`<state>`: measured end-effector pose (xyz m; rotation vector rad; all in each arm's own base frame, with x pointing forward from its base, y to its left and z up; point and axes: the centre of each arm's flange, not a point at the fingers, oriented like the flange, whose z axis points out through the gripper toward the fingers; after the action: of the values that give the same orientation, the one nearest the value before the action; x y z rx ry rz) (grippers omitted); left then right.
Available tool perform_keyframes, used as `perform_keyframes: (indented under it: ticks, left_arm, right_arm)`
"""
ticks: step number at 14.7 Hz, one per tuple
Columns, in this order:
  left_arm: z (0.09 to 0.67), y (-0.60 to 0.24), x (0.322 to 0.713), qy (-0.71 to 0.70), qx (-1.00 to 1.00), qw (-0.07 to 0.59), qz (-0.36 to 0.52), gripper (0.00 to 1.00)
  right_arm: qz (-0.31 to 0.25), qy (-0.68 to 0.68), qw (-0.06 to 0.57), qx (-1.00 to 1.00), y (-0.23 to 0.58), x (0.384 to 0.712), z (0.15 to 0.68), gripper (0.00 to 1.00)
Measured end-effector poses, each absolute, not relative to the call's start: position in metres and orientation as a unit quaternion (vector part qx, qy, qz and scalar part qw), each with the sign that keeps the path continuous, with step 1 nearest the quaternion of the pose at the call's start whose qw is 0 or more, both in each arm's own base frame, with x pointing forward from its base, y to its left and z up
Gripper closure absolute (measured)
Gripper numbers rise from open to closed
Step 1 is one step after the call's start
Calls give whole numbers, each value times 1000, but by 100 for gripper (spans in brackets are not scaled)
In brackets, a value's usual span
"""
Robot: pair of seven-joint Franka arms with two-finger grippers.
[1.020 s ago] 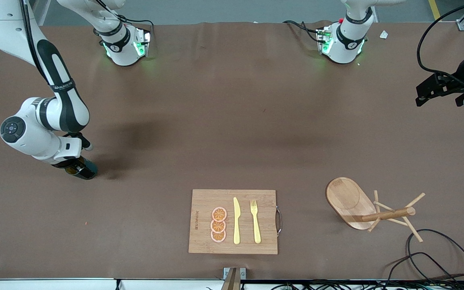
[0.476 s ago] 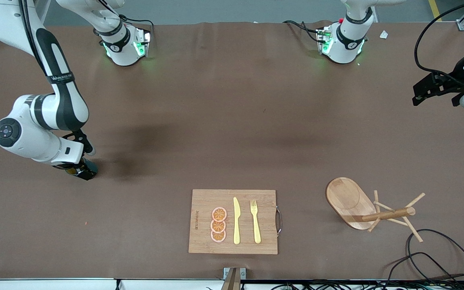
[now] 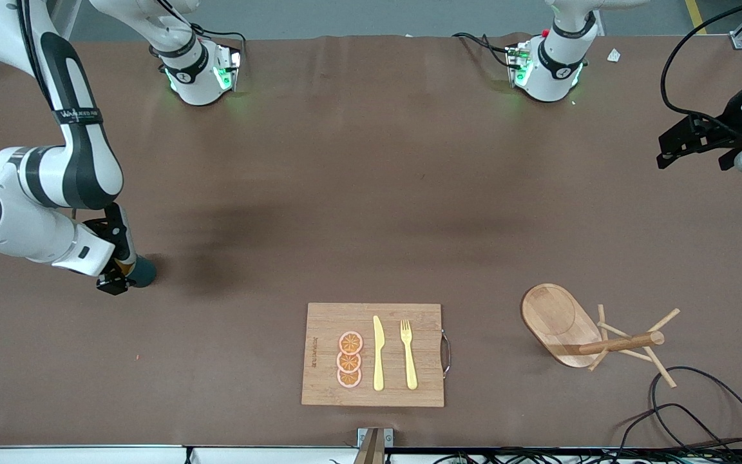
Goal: Transfer cup from left to right arm and place
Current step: 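Carry the mug with the right gripper away from the cutting board, then lower the mug onto the table and open the right gripper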
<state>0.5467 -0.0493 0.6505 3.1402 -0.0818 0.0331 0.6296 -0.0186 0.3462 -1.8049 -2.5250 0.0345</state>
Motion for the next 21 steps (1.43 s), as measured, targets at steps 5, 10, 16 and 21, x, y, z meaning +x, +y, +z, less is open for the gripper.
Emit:
perform_keyframes:
  ticks: [5, 10, 16, 21]
  left_arm:
    - [650, -49, 547, -26, 1000, 0, 10, 0]
    - [650, -51, 547, -27, 1000, 0, 9, 0]
    - [650, -59, 545, -34, 999, 1, 9, 0]
    - [652, -58, 544, -33, 999, 1, 10, 0]
  right_arm:
    - [10, -721, 13, -693, -17, 628, 363, 0]
    - [-1, -637, -1, -771, -22, 633, 387, 0]
    - [17, -465, 10, -885, -43, 638, 427, 0]
    - [23, -358, 10, -933, -43, 641, 452, 0]
